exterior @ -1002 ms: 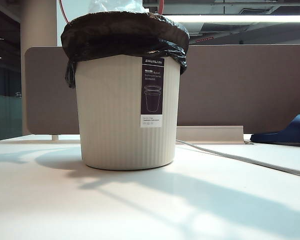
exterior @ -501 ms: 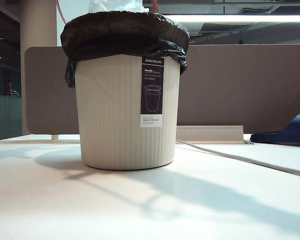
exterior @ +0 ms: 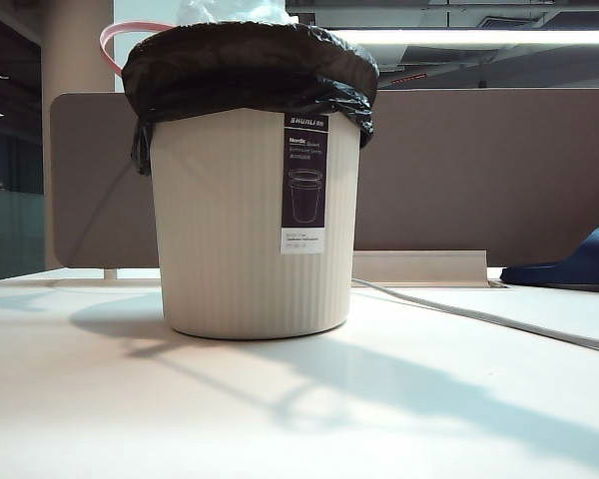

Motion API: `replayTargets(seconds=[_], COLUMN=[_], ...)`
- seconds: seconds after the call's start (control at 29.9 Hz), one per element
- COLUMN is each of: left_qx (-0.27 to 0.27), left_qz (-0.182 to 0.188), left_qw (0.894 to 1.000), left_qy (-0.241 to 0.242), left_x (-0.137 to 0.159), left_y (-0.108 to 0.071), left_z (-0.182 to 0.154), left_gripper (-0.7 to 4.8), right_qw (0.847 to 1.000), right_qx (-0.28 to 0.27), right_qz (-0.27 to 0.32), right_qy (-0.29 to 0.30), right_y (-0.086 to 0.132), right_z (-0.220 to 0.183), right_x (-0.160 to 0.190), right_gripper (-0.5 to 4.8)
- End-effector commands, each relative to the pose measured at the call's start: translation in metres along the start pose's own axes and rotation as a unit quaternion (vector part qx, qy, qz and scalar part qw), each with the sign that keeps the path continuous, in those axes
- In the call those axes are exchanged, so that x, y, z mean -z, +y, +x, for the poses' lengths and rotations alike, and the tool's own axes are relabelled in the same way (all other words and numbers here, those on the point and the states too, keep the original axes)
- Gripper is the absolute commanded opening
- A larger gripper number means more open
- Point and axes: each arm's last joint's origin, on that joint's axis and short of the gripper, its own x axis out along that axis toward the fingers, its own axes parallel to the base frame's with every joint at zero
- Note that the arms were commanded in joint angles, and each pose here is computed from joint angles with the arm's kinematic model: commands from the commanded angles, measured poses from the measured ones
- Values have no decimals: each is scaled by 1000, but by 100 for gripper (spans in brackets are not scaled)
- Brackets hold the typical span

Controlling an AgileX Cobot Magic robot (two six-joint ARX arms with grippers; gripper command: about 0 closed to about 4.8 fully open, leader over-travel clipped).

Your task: Open the ring lid of the trash can, pull out the black garbage bag inside, and place it on the table.

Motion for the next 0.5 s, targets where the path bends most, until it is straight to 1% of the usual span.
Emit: replayTargets(seconds=[0.03,0.23,0.3,0.4,0.5], left_qx=[-9,-15,-15,-8,13], left_qz=[-9,-33,-53,-91,-135], left_qw=[1000,999,999,996,991], left_qy=[-7,0,-1,-1,8], left_x=[-2,2,1,0,-4], left_y=[5,10,10,10,10], left_z=[-2,-3,-3,-4,-5], left_gripper=[-6,-6,-6,-6,-6], right_qw=[1000,1000,1000,1000,1000], right_qx=[3,3,3,5,6], right_qz=[0,0,0,-1,0], right_qy=[-14,-14,-15,-14,-11], right_y=[-1,-1,-1,-1,-1], right_z=[-3,-3,-3,-4,-4], right_x=[-5,-5,-5,-5,-4], right_gripper=[147,148,148,148,148])
